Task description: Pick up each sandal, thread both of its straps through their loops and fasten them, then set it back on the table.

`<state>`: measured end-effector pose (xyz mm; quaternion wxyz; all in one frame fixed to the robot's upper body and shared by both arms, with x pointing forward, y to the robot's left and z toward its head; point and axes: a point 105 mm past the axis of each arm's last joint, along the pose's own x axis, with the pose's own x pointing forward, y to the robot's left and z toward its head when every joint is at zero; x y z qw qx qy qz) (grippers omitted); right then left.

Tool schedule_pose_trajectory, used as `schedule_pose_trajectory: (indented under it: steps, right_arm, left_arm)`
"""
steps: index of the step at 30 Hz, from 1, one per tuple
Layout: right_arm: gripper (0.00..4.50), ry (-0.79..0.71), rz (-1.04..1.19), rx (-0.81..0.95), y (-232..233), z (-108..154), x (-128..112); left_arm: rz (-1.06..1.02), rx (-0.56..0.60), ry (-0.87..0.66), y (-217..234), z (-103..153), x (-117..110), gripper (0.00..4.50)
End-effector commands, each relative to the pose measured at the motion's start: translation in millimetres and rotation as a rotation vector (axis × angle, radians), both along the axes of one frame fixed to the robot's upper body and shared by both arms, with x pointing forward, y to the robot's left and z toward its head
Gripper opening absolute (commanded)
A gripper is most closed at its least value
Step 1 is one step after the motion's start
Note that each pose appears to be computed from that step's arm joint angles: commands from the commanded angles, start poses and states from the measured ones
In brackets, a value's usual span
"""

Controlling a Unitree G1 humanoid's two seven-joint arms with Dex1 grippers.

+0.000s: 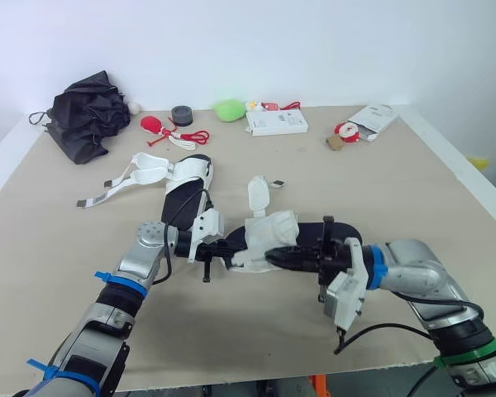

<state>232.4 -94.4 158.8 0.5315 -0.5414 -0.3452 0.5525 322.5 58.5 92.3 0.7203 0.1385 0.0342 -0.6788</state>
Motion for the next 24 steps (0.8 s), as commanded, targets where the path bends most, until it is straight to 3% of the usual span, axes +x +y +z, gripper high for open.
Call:
schedule_pose_trajectory:
  steps: [1, 4, 5, 10, 12, 13, 14, 21, 24]
  right_arm:
    - [0.03, -0.023, 0.037, -0.055, -6.2, -4.0, -5.4]
    - [0.03, -0.014, 0.030, -0.085, -9.9, -5.4, -4.1]
    - [0.71, -0.011, 0.025, -0.102, -12.0, -6.8, -3.8]
    - [2.75, 0.060, -0.057, -0.172, -25.0, -13.3, 3.5]
    - [3.58, 0.181, -0.149, -0.181, -35.4, -11.2, 7.1]
    - [4.21, 0.283, -0.211, -0.173, -40.3, -9.3, 7.6]
    - [4.46, 0.377, -0.248, -0.164, -42.9, -7.3, 4.8]
    - [4.46, 0.867, -0.368, -0.158, -46.3, 6.5, -30.5]
    - [4.46, 1.239, -0.458, -0.109, -46.2, 16.2, -41.6]
  left_arm:
    - [0.017, 0.115, 0.118, 9.0, -39.2, -9.5, 0.00]
    - [0.018, 0.114, 0.118, 8.8, -39.0, -9.2, 0.00]
    - [0.017, 0.113, 0.118, 8.5, -39.2, -9.4, 0.00]
    - [0.010, 0.113, 0.120, 6.4, -40.3, -10.3, 0.00]
    - [0.006, 0.114, 0.122, 5.8, -40.8, -10.5, 0.00]
    - [0.004, 0.115, 0.123, 5.5, -41.0, -10.6, 0.00]
    - [0.002, 0.116, 0.124, 5.2, -41.2, -10.7, 0.00]
    - [-0.009, 0.116, 0.127, 3.2, -41.6, -11.0, 0.00]
    - [-0.018, 0.116, 0.131, 1.9, -42.3, -12.2, 0.00]
